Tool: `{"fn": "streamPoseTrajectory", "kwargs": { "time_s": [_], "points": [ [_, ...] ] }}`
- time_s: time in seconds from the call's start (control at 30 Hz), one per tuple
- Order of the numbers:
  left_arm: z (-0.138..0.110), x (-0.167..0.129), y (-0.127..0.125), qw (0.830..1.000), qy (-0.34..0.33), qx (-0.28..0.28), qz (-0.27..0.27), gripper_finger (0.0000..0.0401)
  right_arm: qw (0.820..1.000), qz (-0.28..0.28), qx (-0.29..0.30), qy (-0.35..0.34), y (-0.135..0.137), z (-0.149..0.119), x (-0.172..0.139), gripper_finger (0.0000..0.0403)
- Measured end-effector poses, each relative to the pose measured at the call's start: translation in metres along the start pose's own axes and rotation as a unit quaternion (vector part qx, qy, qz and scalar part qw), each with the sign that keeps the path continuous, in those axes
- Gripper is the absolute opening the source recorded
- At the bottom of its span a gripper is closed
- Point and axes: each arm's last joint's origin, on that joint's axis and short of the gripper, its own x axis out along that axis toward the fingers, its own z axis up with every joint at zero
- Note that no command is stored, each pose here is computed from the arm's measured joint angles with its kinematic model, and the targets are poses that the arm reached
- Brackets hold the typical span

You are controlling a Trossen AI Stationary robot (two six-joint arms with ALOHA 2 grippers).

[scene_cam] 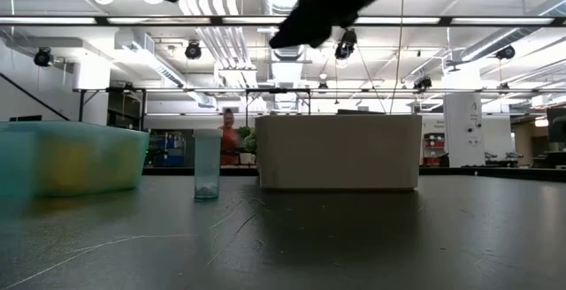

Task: Pick and place medicine bottles into bin by pill shape (circle, oval)
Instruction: Put the blue tablet bottle into the white bin

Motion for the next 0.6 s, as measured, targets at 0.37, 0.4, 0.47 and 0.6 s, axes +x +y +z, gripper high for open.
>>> {"fn": "streamPoseTrajectory", "kwargs": {
  "time_s": [0.37, 0.4, 0.47, 0.6],
  "points": [
    [-0.023, -0.051, 0.007, 0.998, -0.061, -0.009, 0.020, 0.0185, 1.000, -0.004, 0.010, 0.025, -0.013, 0.044, 0.027, 0.0215],
    [-0.026, -0.053, 0.008, 0.998, -0.063, -0.008, 0.021, 0.0185, 0.999, -0.011, 0.009, 0.036, -0.014, 0.047, 0.029, 0.0215],
    [-0.029, -0.058, 0.008, 0.997, -0.069, -0.008, 0.022, 0.0185, 0.998, -0.020, 0.009, 0.058, -0.017, 0.054, 0.033, 0.0215],
    [-0.032, -0.066, 0.009, 0.996, -0.080, 0.005, 0.026, 0.0185, 0.993, -0.016, 0.034, 0.110, -0.021, 0.066, 0.033, 0.0215]
  ]
}}
